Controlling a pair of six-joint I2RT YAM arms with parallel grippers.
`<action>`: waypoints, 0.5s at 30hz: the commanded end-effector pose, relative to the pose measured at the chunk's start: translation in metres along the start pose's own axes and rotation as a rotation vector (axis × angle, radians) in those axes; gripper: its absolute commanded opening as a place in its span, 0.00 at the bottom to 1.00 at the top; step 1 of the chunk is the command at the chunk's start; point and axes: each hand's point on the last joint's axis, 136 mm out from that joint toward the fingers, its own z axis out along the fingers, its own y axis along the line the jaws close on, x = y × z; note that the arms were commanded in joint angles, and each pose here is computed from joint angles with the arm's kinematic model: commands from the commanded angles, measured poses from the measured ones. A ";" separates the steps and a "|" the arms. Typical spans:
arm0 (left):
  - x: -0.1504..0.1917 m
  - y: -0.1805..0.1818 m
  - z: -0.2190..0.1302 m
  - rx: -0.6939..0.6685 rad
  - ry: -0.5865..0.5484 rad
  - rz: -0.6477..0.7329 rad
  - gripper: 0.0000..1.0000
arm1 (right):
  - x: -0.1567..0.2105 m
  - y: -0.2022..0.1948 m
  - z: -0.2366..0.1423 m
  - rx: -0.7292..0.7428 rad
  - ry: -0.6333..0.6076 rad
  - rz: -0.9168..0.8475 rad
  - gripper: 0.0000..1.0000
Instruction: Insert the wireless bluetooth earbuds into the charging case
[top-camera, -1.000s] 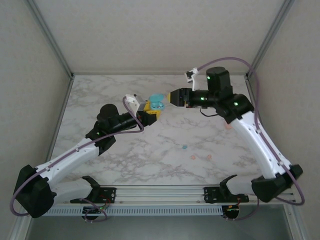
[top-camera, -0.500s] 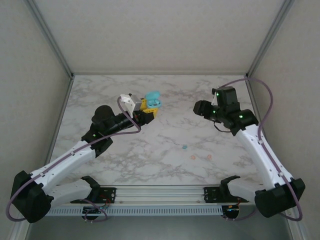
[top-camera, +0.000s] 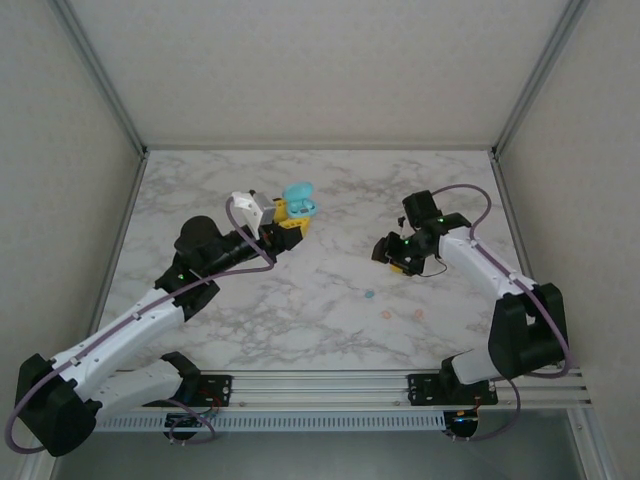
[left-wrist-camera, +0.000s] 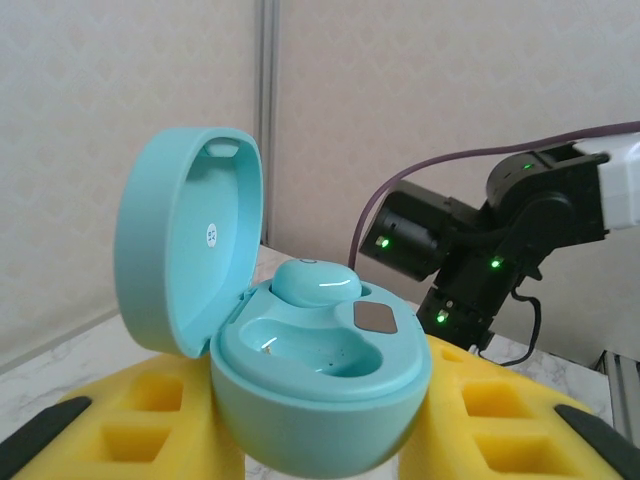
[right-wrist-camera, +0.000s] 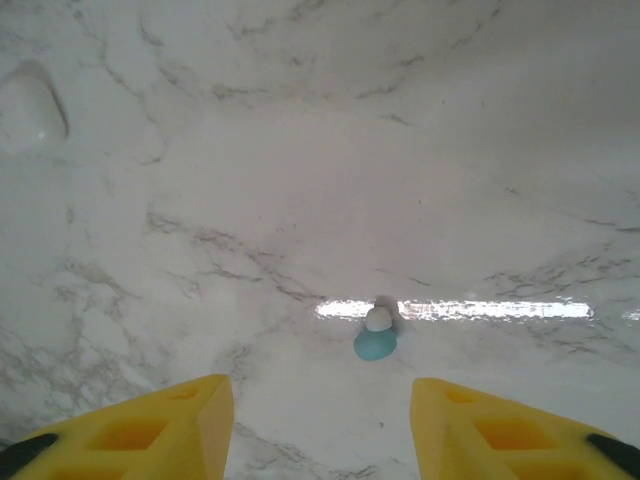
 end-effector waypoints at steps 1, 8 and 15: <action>-0.007 -0.002 -0.004 -0.010 -0.023 0.016 0.21 | 0.006 0.006 0.006 -0.022 0.050 -0.036 0.51; -0.009 -0.002 -0.002 -0.007 -0.024 0.011 0.21 | 0.010 0.001 0.020 0.023 0.103 -0.083 0.47; -0.005 0.000 -0.004 -0.021 -0.013 0.006 0.21 | 0.017 -0.005 0.040 0.071 0.165 -0.117 0.46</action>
